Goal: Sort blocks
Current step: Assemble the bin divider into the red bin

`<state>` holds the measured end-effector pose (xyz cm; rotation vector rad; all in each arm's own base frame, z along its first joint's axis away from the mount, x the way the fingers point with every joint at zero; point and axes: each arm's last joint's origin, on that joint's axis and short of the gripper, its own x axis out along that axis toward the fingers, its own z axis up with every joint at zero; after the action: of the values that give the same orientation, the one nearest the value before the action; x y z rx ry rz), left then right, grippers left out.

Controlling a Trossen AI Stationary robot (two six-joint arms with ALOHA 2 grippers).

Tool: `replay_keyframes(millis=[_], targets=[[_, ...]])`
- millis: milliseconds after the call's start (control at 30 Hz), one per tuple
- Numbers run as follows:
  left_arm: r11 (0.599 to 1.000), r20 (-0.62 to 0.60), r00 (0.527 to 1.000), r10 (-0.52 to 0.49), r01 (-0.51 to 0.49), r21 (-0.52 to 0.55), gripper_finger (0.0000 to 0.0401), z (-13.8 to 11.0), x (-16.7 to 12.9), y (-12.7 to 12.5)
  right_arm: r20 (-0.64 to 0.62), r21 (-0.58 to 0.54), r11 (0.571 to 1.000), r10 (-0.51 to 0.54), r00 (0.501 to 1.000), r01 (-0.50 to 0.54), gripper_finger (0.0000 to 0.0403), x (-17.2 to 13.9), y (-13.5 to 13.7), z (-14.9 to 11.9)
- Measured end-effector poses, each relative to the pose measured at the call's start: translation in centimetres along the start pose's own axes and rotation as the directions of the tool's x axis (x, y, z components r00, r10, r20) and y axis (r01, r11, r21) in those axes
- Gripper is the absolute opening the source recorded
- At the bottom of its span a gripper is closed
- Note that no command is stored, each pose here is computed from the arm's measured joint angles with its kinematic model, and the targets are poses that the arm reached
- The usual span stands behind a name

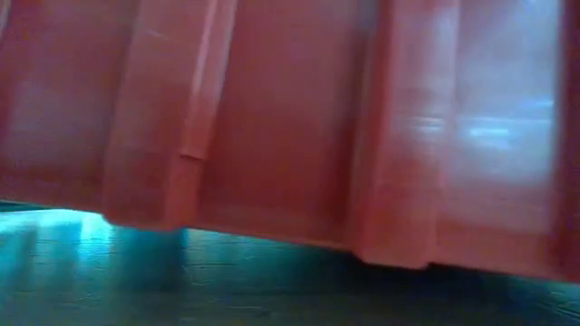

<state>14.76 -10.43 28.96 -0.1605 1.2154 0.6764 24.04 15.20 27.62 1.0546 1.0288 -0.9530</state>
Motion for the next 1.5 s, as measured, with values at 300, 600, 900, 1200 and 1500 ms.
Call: replay_keyframes(millis=[300, 600, 900, 1200, 1500], targets=[[0.999, -0.297, 0.954, 0.036, -0.028, 0.030, 0.0000, -1.9, 2.9, 0.2, -0.003, -0.003, 1.000, 0.002, 1.000, -0.002, 0.0000, 0.0, 0.0, 0.0], [0.977, -0.378, 0.913, -0.156, 0.198, 0.075, 0.0000, -0.9, -0.5, 1.0, -0.005, -0.025, 1.000, -0.008, 1.000, 0.008, 0.0000, 0.0, -0.1, 0.0], [0.912, -0.297, 0.865, -0.405, 0.407, -0.060, 0.0000, 0.5, -5.4, 3.7, -0.009, -0.024, 1.000, 0.004, 1.000, -0.004, 0.0000, -0.1, 0.0, 0.0], [0.800, 0.096, 0.800, -0.592, 0.598, -0.054, 0.0000, 3.0, -11.5, 7.8, 0.060, 0.035, 0.974, 0.222, 0.973, -0.224, 0.0000, -0.1, 2.3, 0.7], [0.832, 0.434, 0.746, -0.505, 0.555, 0.014, 0.0000, 4.5, -13.9, 9.7, 0.128, -0.062, 0.960, 0.280, 0.951, -0.274, 0.0000, 0.4, 3.7, 3.3]])
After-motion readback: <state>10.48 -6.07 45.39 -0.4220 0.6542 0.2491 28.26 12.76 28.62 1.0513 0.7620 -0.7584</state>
